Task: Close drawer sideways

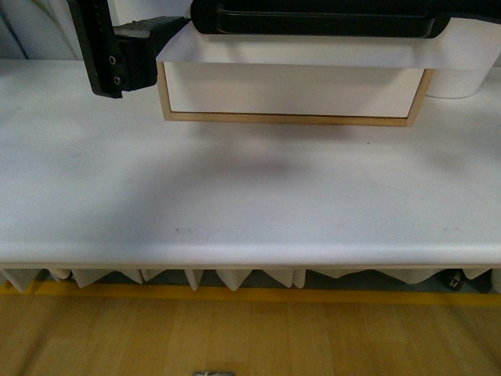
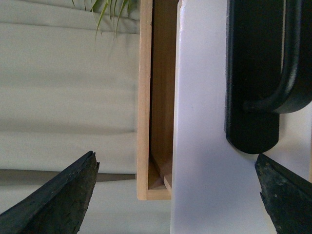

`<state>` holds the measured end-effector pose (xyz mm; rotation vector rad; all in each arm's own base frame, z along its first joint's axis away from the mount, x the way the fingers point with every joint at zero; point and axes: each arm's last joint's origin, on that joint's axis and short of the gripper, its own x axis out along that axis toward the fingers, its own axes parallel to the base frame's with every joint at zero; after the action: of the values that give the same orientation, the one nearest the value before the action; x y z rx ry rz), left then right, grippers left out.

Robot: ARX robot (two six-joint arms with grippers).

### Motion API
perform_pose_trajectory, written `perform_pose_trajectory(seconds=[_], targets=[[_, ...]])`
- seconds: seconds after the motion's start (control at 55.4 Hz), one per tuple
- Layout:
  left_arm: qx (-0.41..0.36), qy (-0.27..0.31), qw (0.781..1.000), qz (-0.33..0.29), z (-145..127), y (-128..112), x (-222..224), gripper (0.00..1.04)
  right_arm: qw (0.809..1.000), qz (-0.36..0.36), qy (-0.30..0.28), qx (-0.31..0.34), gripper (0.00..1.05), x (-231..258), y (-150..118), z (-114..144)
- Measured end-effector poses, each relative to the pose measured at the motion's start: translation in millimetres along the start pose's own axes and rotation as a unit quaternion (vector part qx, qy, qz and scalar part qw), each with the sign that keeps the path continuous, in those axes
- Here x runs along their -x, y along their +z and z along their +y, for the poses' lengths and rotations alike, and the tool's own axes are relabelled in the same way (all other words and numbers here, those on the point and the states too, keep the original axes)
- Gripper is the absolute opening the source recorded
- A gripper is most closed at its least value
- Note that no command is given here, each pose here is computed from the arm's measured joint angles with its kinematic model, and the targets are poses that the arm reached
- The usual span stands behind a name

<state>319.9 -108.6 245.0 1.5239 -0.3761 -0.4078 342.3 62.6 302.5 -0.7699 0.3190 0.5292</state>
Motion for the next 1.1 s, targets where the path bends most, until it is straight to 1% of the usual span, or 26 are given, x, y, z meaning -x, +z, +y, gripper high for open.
perform_pose_trajectory(seconds=[0.415, 0.56, 0.957, 1.102], targets=[[-0.01, 0.009, 1.0, 0.007, 1, -4, -26, 0.98, 0.998, -0.001, -0.058, 0.001, 0.95, -21, -9, -18], [-0.011, 0.015, 1.0, 0.005, 1, -3, -37, 0.98, 0.995, 0.01, -0.101, -0.004, 0.95, -33, -11, -32], [-0.018, 0.045, 0.999, 0.02, 4, -5, -77, 0.98, 0.989, 0.014, -0.142, -0.036, 0.95, -61, -23, -57], [-0.023, 0.052, 0.998, 0.033, 4, -8, -90, 0.98, 0.99, 0.012, -0.137, -0.042, 0.95, -68, -27, -57]])
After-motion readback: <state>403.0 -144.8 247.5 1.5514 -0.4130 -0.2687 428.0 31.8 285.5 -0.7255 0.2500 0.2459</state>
